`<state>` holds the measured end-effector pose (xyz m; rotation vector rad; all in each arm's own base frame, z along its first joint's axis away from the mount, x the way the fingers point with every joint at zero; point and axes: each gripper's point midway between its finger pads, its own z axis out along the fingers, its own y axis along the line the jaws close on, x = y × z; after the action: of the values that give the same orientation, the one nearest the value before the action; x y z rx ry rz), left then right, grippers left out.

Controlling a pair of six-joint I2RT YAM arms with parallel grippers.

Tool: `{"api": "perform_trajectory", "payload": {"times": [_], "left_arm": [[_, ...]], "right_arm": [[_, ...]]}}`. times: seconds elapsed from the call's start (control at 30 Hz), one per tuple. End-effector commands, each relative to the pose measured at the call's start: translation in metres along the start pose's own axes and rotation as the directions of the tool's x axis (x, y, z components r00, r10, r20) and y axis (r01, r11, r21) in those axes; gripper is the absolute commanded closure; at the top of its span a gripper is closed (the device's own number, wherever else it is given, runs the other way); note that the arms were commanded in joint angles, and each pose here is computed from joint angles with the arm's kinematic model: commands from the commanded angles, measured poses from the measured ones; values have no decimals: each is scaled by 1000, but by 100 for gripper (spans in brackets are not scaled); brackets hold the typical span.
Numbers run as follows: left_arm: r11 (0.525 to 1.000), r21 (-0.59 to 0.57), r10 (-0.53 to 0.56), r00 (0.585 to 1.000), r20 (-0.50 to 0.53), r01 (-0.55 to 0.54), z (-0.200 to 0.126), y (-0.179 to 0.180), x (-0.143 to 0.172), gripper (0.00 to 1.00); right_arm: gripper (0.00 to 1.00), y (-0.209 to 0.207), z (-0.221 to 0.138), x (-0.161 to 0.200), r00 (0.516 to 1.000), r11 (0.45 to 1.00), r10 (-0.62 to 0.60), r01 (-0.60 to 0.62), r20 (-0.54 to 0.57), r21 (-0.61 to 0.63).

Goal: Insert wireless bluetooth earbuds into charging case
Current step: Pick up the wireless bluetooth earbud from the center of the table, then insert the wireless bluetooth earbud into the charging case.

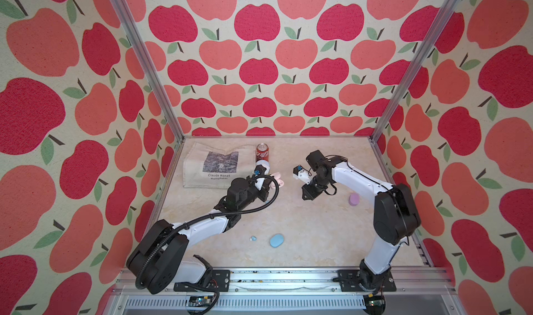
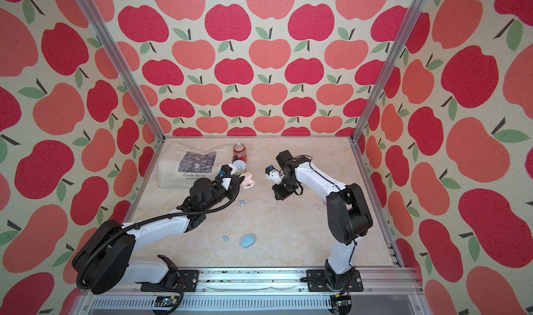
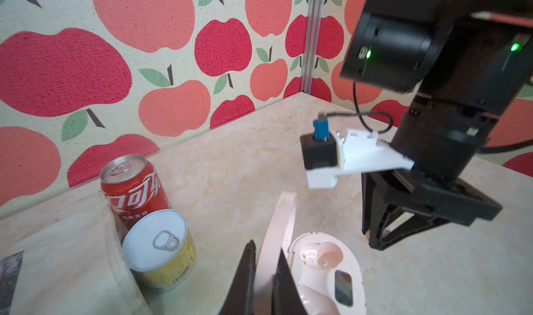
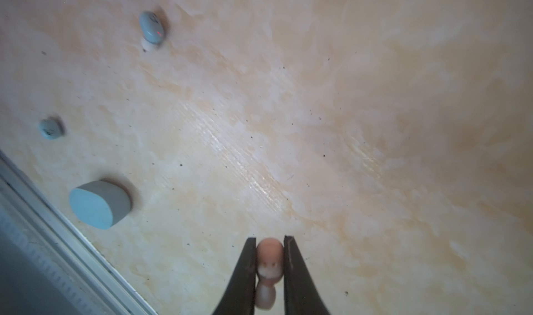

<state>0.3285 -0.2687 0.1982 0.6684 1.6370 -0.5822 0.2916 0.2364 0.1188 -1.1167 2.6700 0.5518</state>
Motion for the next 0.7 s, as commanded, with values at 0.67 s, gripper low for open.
{"api": "perform_trajectory", "payload": {"times": [0.67], "left_arm": [[962, 271, -9, 983, 183, -42, 27, -45, -57, 100]], "right_arm": [[83, 90, -122, -88, 885, 902, 169, 39, 434, -430]]}}
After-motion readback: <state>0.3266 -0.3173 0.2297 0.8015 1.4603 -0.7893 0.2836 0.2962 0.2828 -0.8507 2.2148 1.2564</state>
